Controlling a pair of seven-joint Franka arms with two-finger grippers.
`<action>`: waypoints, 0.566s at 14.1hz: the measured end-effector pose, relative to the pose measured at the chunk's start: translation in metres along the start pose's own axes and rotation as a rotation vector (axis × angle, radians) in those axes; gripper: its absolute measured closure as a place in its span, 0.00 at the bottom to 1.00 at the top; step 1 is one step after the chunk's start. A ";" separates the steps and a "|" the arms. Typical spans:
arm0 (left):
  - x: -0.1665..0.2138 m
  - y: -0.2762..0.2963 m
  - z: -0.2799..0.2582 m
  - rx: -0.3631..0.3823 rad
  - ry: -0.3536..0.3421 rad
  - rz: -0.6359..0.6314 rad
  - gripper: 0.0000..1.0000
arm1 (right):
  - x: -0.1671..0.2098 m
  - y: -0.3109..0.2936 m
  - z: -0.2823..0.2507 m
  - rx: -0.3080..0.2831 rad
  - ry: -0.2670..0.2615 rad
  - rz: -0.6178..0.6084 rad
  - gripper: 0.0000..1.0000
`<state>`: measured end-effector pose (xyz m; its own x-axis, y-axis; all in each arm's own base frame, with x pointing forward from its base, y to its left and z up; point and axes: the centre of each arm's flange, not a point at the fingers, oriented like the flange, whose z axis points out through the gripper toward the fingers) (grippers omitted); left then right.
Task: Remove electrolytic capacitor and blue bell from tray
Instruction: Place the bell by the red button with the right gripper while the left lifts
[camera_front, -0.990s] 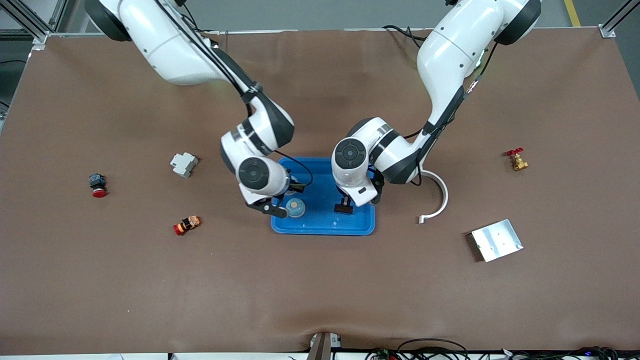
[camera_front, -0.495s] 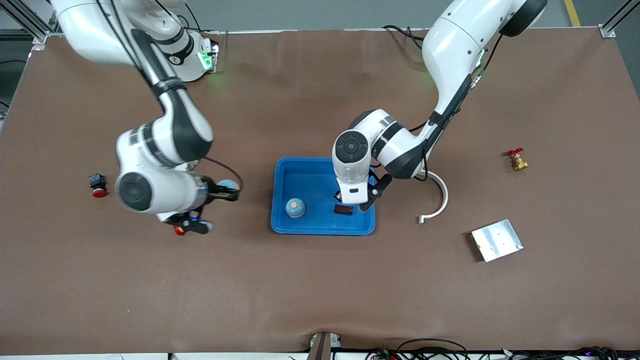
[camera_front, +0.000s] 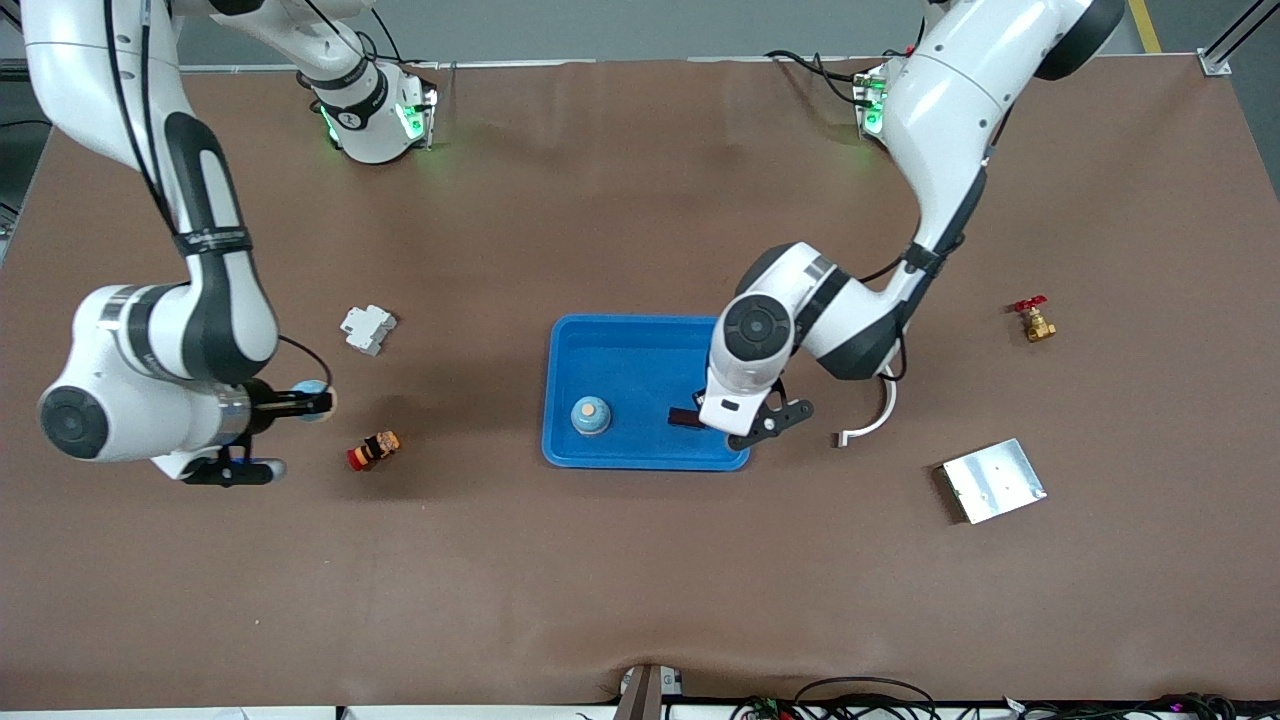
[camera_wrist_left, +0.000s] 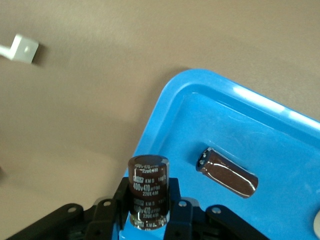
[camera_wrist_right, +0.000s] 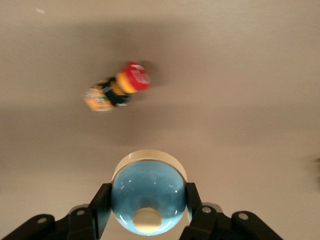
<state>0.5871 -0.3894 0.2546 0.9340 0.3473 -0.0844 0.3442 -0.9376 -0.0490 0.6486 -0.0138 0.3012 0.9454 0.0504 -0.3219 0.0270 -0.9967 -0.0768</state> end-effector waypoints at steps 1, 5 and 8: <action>0.003 -0.004 -0.002 -0.003 -0.004 0.054 0.66 | -0.003 0.020 0.011 -0.008 0.002 -0.019 0.37; 0.019 -0.026 -0.006 0.003 -0.004 0.246 0.66 | -0.018 0.074 0.065 -0.027 -0.008 -0.014 0.37; 0.036 -0.046 -0.006 0.006 -0.010 0.266 0.66 | -0.029 0.100 0.075 -0.030 -0.024 -0.046 0.37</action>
<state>0.6054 -0.3341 0.2602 0.9906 0.0886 -0.1046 0.0859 -0.9959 -0.0297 0.5995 -0.1102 0.2318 0.9351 0.0972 -0.3408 0.0802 -0.9947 -0.0637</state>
